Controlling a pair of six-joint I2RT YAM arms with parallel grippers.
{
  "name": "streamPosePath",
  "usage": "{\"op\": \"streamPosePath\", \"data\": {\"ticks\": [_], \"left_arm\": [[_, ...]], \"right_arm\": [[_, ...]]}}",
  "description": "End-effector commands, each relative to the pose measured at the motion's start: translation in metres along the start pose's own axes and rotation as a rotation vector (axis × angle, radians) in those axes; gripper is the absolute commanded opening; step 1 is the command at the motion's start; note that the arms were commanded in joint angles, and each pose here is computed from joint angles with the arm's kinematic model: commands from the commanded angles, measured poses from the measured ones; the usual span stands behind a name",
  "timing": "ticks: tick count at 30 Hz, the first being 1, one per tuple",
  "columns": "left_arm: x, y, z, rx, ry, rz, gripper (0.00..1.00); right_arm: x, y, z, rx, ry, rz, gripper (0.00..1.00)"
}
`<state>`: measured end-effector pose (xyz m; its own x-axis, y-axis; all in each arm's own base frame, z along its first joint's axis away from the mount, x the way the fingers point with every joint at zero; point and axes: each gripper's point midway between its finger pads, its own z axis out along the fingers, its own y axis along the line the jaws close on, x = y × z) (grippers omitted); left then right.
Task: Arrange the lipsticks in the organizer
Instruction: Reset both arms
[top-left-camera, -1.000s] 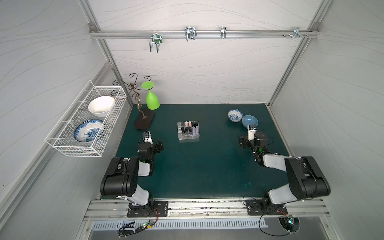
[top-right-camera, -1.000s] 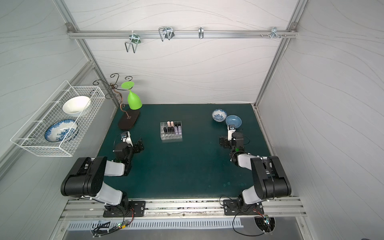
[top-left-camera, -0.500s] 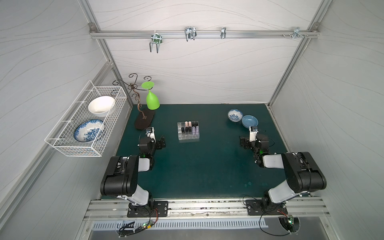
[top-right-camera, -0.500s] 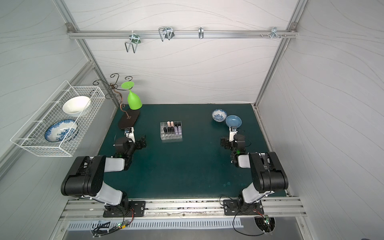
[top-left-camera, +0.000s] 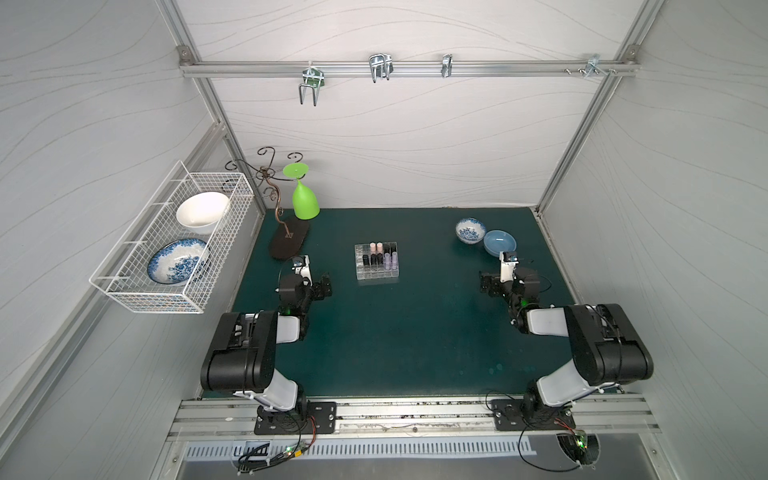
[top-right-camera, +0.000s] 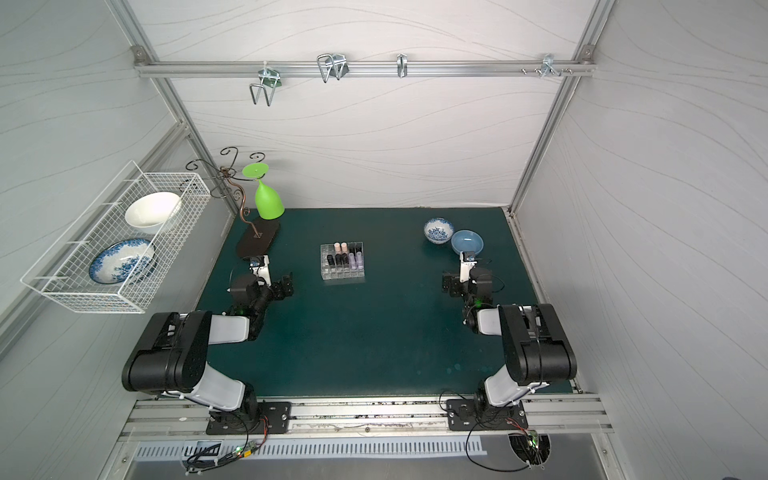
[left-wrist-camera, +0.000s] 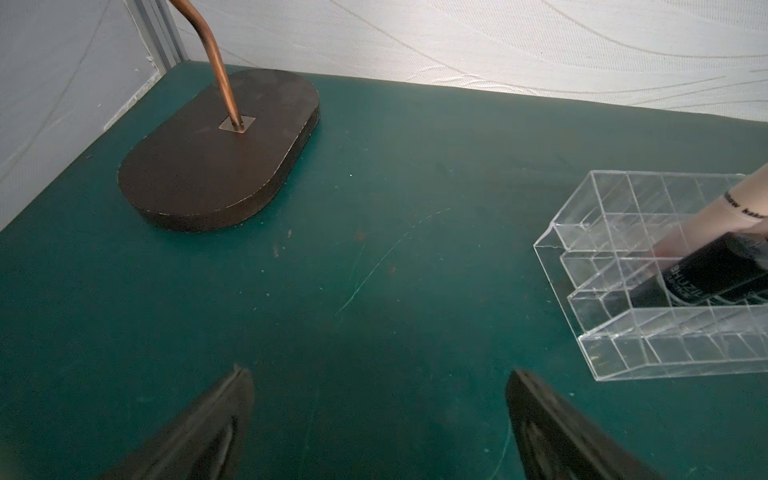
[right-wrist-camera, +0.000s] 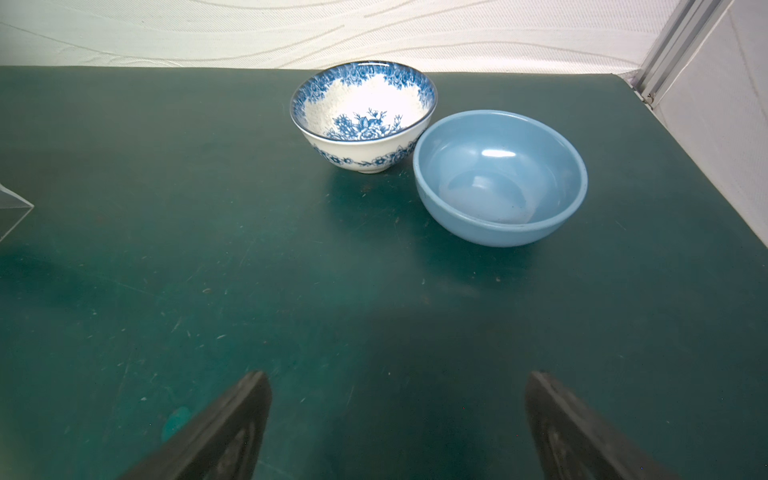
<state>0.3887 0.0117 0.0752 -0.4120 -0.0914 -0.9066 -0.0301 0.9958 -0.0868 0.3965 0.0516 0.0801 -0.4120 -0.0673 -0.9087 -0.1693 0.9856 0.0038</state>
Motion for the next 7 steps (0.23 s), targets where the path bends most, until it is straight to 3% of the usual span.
{"op": "streamPosePath", "data": {"ticks": [1, 7], "left_arm": [[-0.0196, -0.0040, 0.0044, 0.013, -0.054, 0.016, 1.00], [-0.0194, -0.0039, 0.0044, 0.013, -0.053, 0.014, 1.00]], "right_arm": [[-0.0024, 0.0018, 0.0034, -0.022, -0.004, 0.002, 0.99], [-0.0031, 0.0045, 0.0029, -0.040, -0.004, -0.004, 0.99]]}}
